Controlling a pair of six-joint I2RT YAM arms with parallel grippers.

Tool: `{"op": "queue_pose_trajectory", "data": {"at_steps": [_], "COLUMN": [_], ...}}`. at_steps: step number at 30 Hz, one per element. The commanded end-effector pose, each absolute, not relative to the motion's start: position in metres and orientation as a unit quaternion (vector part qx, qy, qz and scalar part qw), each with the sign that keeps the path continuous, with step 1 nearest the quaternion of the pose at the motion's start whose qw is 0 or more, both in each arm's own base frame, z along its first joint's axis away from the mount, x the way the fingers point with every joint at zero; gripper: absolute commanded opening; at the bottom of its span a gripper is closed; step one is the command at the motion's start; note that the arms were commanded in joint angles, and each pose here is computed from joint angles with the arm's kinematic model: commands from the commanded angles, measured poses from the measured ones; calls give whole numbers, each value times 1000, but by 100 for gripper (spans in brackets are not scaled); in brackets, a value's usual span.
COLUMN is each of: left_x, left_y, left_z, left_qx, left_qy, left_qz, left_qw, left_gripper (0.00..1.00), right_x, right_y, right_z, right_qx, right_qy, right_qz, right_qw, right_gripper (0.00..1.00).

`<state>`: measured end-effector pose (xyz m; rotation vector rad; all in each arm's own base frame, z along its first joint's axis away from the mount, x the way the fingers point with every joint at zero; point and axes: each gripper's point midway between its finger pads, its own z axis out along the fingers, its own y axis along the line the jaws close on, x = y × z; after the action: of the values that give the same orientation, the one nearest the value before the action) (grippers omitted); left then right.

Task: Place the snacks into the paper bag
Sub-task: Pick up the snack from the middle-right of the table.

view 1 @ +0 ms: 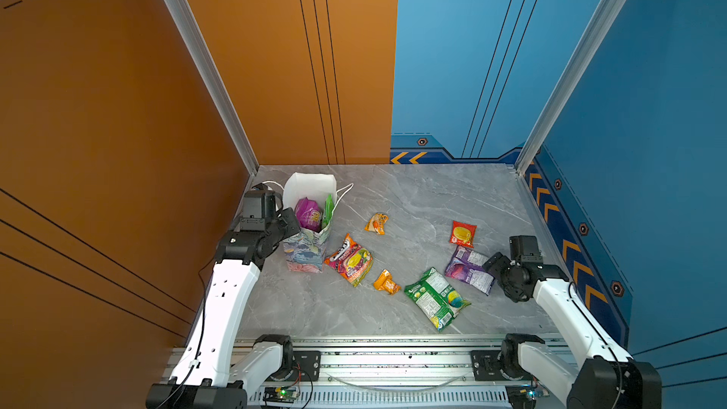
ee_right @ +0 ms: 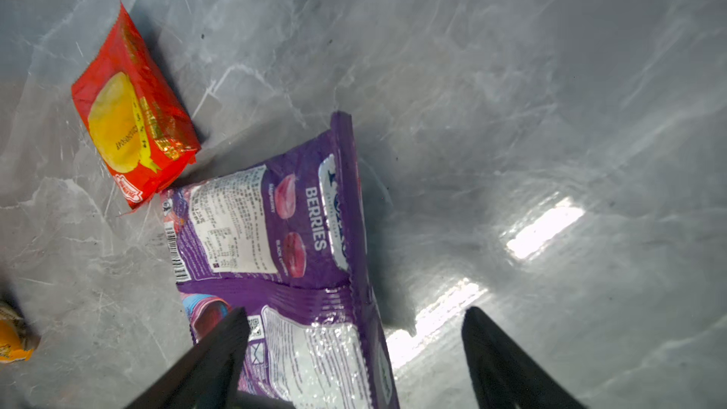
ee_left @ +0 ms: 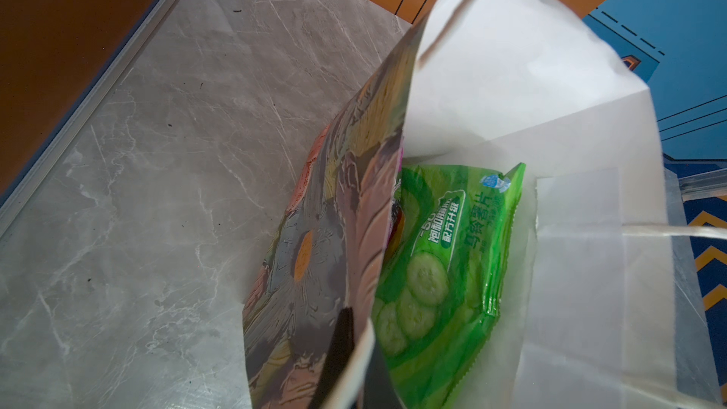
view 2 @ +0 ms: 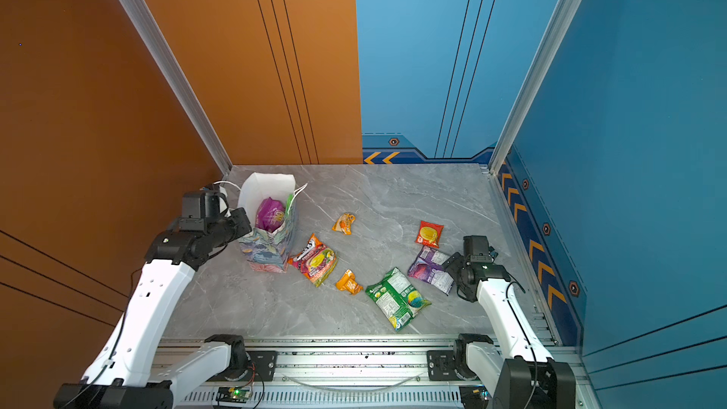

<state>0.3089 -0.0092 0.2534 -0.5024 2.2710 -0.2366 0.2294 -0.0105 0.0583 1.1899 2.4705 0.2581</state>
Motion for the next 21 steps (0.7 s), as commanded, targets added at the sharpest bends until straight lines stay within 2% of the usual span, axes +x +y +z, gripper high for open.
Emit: {"op": "queue_pose_trajectory", "data": {"at_steps": [1, 7, 11, 16, 18, 21], "left_x": [309, 309, 309, 310, 309, 309], "left_y": [-9, -9, -9, -9, -9, -9], "left_z": [252, 251, 251, 249, 249, 250], "left_qx": [-189, -190, -190, -189, -190, -189], "left_qy": [895, 896, 895, 897, 897, 896], "left_qz": [-94, -93, -93, -94, -94, -96], "left_qw": [393, 392, 392, 388, 389, 391], "left_gripper": [0, 0, 0, 0, 0, 0], "right_x": [235, 240, 245, 252, 255, 259], "right_y": [1, 8, 15, 24, 28, 32], "right_z": [49, 45, 45, 47, 51, 57], "right_qx": [429, 408, 397, 378, 372, 363], "right_qy": [875, 884, 888, 894, 895, 896], "right_qz": [129, 124, 134, 140, 144, 149], "right_qw": [182, 188, 190, 194, 199, 206], "right_gripper": [78, 61, 33, 5, 0, 0]}}
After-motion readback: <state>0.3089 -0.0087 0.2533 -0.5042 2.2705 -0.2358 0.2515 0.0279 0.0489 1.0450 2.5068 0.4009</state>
